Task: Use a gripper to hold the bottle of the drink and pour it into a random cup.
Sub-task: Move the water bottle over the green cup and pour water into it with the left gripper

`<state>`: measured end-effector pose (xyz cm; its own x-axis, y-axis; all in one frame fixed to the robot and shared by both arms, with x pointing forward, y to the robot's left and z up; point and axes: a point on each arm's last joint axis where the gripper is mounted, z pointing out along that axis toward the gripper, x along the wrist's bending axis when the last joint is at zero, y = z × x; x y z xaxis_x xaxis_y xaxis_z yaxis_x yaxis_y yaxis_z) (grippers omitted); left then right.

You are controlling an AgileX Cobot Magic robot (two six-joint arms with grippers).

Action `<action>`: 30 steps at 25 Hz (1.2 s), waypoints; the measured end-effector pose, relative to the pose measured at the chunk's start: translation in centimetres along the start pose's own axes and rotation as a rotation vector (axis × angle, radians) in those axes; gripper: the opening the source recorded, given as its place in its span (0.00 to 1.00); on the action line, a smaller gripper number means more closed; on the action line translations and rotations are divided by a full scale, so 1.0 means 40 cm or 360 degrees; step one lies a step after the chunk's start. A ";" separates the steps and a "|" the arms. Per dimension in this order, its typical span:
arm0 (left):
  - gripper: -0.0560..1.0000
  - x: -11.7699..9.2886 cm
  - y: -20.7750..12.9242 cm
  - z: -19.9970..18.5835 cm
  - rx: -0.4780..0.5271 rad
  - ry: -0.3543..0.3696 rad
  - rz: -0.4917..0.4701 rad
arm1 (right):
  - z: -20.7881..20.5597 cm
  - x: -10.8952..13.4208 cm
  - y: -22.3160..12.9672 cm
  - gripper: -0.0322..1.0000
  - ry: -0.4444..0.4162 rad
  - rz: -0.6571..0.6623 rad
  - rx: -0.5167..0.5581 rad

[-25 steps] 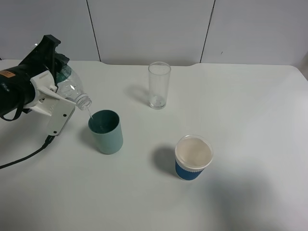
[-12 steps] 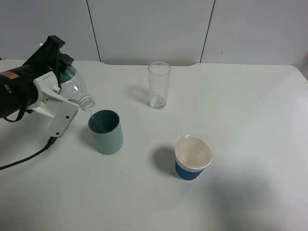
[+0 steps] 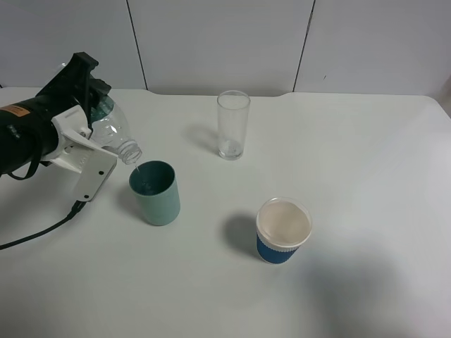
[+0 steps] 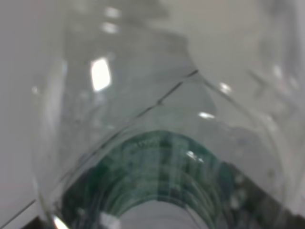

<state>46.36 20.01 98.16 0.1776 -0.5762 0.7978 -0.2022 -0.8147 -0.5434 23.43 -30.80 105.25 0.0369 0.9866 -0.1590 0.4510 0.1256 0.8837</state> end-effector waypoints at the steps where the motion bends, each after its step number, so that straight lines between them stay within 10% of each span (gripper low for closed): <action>1: 0.52 0.001 -0.001 0.000 0.0008 0.0004 0.0000 | 0.000 0.000 0.000 0.75 0.0000 0.0000 0.0000; 30: 0.52 0.017 -0.011 -0.001 0.0077 0.0114 0.0069 | 0.000 0.000 0.000 0.75 0.0000 0.0000 0.0000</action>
<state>46.54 19.97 98.93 0.0998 -0.6062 0.7890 -0.1612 -0.7924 -0.5884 23.43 -30.80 105.25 0.0369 0.9866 -0.1590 0.4510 0.1256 0.8837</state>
